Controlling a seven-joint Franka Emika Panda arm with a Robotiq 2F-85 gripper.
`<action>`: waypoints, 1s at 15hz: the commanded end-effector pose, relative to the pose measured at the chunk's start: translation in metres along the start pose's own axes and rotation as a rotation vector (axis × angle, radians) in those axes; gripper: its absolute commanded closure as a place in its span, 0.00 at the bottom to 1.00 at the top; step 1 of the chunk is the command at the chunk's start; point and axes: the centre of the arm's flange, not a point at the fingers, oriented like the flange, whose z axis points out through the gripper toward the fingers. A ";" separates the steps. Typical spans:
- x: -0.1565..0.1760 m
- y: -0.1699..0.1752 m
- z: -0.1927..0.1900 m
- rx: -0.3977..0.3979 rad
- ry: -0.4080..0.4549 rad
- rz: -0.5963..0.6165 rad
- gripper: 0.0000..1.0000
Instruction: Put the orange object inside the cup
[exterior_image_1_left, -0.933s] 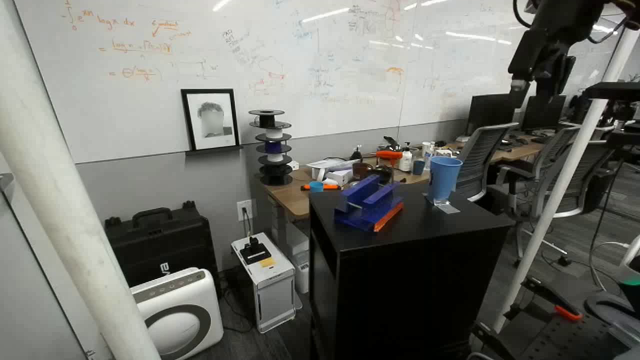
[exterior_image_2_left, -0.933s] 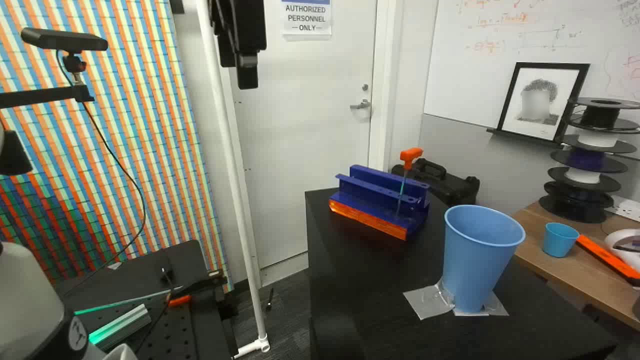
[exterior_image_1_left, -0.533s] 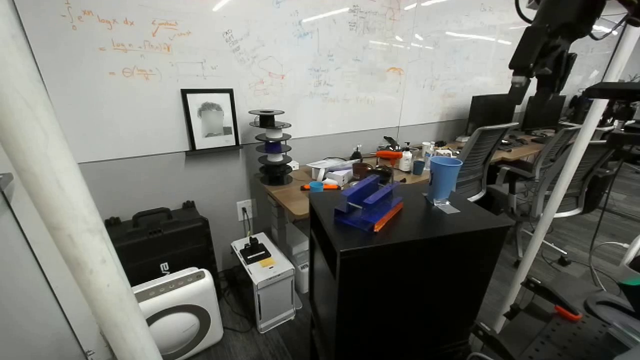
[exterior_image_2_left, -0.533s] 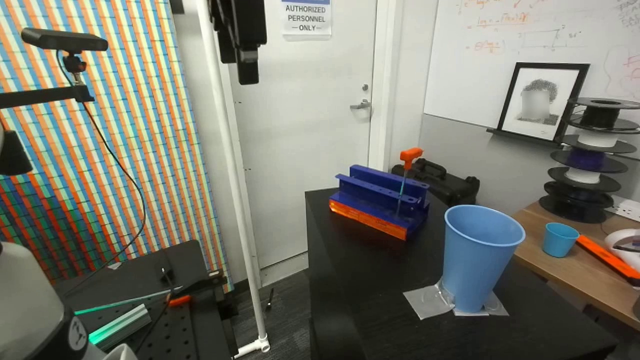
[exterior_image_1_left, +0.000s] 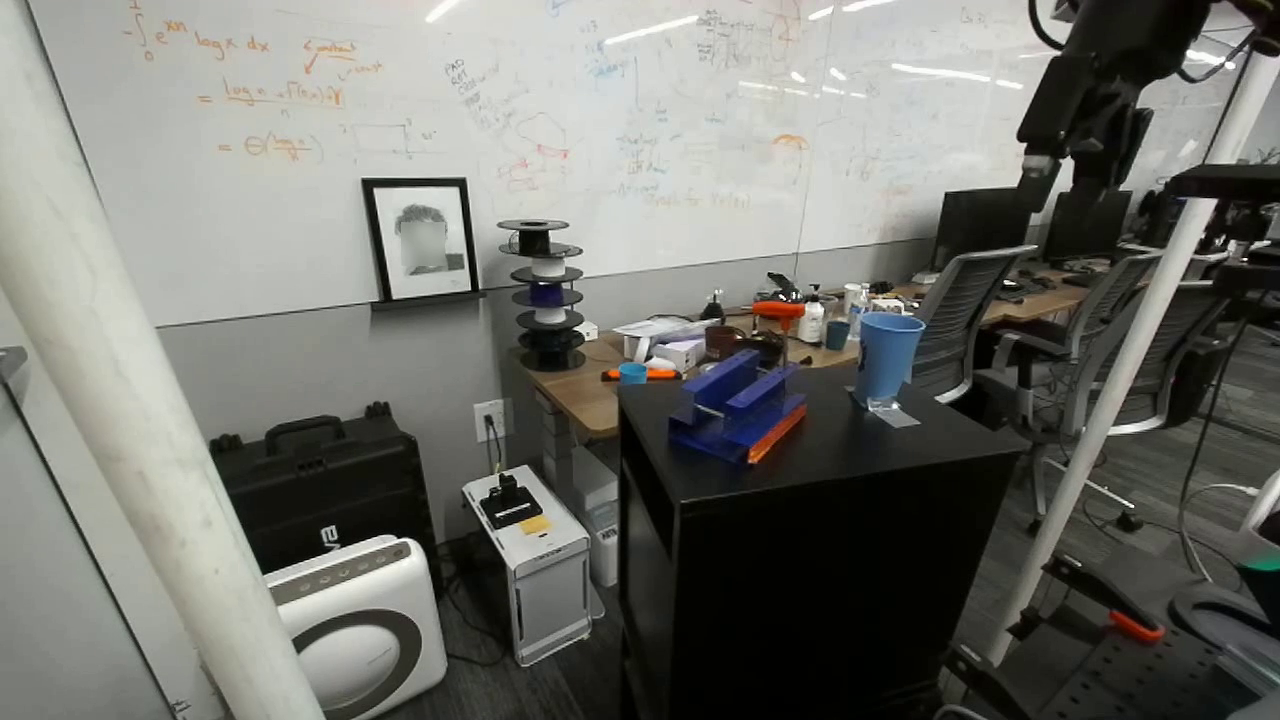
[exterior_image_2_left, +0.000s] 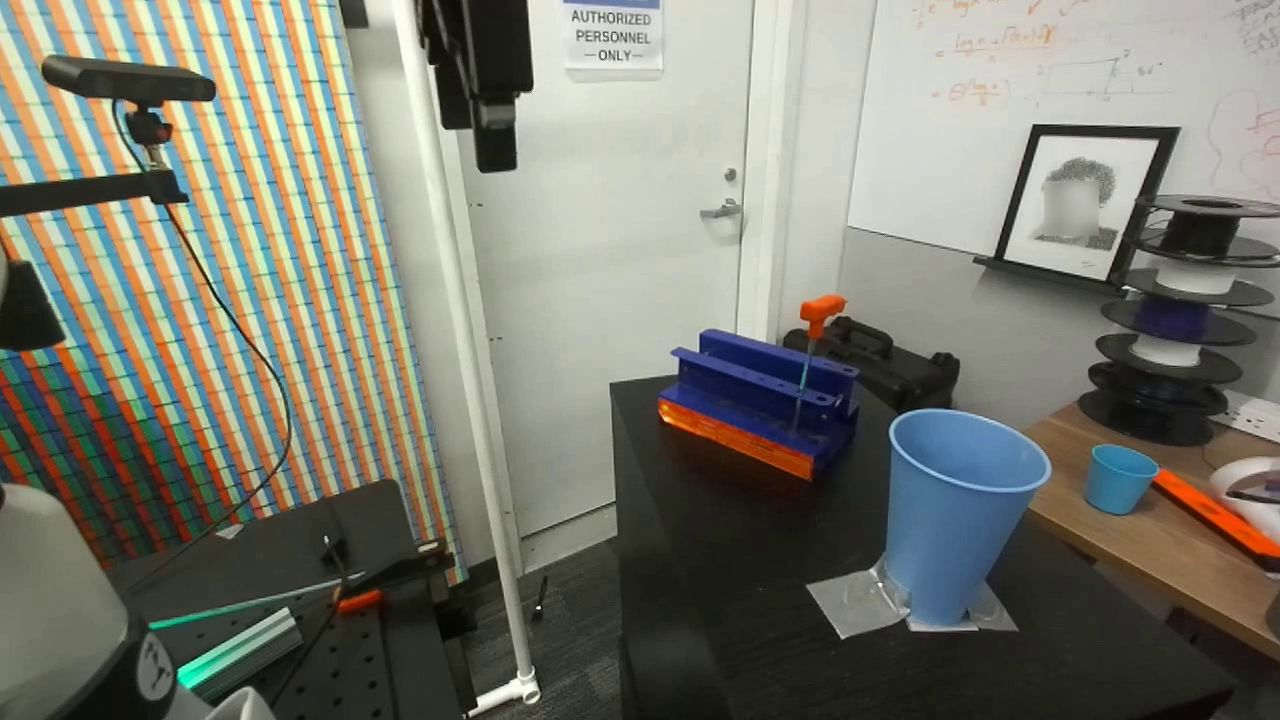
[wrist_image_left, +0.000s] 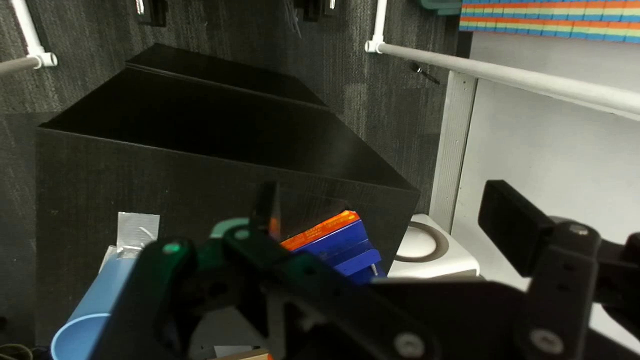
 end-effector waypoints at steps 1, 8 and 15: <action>0.028 -0.001 -0.017 -0.056 0.010 -0.093 0.00; 0.136 0.023 -0.042 -0.123 0.012 -0.275 0.00; 0.263 0.050 0.035 -0.105 -0.061 -0.257 0.00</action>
